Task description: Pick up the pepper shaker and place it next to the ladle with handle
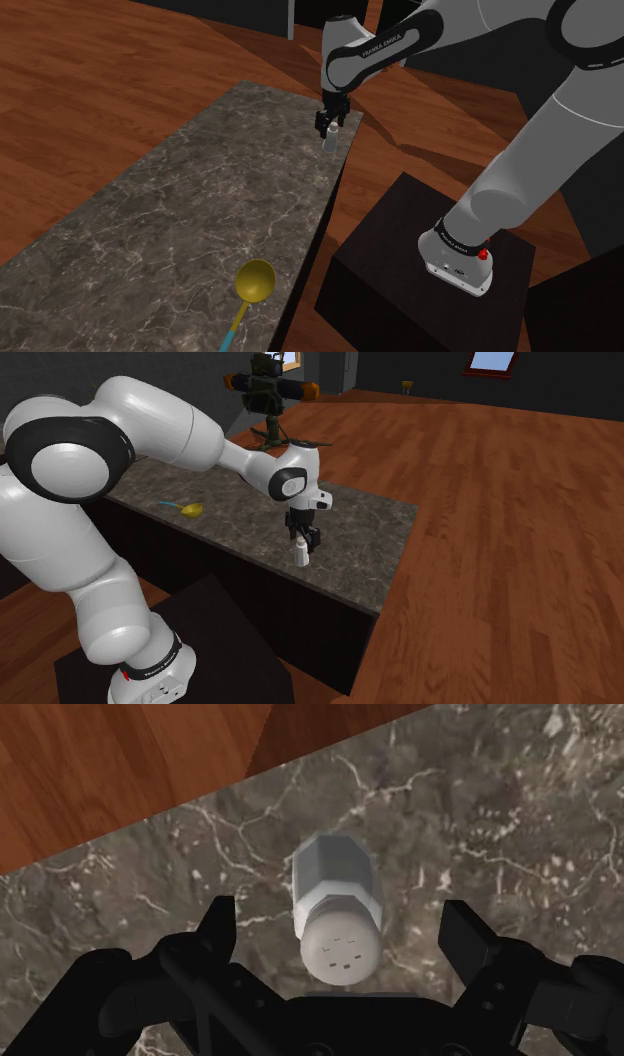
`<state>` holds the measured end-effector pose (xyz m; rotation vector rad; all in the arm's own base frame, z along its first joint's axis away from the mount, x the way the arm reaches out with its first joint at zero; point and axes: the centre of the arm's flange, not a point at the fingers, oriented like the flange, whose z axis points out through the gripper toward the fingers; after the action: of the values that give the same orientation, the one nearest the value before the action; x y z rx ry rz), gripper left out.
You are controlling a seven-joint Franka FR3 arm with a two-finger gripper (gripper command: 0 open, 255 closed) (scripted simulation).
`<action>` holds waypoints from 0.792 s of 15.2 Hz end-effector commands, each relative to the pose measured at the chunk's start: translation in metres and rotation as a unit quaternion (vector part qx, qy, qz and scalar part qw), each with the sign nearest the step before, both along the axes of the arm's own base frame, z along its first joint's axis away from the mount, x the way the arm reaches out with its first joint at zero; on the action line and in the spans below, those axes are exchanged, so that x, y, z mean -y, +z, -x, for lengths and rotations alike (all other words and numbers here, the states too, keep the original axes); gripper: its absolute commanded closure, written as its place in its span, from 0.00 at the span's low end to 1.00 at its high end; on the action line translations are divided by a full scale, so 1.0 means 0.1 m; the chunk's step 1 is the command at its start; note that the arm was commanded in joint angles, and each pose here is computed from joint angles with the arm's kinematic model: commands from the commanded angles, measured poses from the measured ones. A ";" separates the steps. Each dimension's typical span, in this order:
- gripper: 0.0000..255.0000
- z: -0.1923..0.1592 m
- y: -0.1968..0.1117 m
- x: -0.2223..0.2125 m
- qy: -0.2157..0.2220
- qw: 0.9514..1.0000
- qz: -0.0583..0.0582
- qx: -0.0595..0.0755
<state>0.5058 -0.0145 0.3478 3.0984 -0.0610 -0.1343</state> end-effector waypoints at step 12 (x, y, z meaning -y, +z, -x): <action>1.00 0.00 0.00 0.00 0.000 1.000 0.000 0.000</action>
<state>0.5057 -0.0143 0.3476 3.0985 -0.0612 -0.1332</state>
